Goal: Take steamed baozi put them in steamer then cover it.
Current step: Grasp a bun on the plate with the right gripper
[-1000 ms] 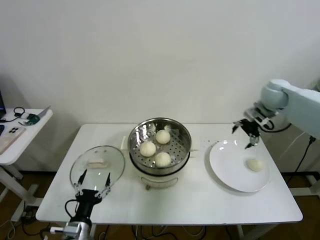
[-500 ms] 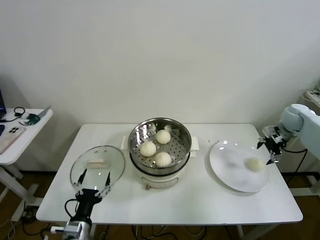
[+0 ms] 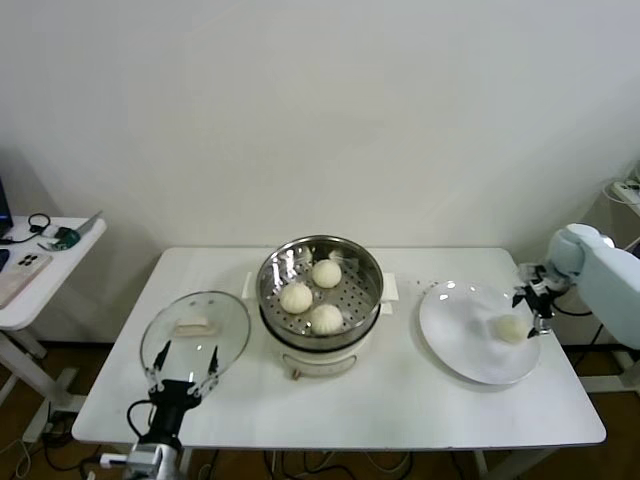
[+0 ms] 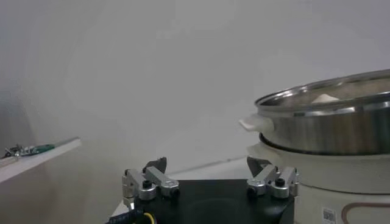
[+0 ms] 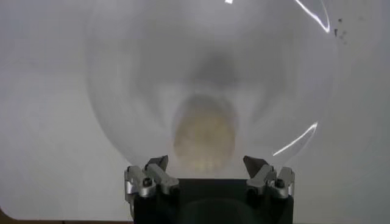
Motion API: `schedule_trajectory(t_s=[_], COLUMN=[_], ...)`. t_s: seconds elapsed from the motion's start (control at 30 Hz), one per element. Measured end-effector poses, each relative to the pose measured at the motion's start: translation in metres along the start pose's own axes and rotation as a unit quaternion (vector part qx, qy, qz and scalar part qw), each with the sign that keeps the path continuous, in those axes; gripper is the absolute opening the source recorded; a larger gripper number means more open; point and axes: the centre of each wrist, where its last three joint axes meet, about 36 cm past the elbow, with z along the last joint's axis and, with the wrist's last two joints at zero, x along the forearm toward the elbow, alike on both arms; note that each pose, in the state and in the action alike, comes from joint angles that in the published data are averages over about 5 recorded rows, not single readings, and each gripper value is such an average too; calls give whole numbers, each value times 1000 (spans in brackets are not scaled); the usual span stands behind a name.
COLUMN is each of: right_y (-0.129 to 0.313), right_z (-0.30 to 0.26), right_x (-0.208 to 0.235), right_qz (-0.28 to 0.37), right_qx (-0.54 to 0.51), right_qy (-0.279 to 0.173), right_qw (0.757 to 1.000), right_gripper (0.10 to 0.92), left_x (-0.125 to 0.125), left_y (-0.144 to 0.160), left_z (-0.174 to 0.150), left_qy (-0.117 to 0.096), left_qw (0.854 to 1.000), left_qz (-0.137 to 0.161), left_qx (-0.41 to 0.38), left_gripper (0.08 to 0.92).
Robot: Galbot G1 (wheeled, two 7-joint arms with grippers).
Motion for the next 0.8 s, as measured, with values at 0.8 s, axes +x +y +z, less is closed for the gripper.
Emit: schedule_trajectory(t_s=[0.8], right_y=[-10], right_z=[-10], right_x=[-24], right_qz=[-23], right_qx=[-6], right_qy=[3], right_qw=[1000], right_gripper=[815], left_x=[-3], left_y=[0], left_z=[2], left_qy=[2], left_qw=[1000], left_qz=[0], left_qx=[0], left_gripper=[823])
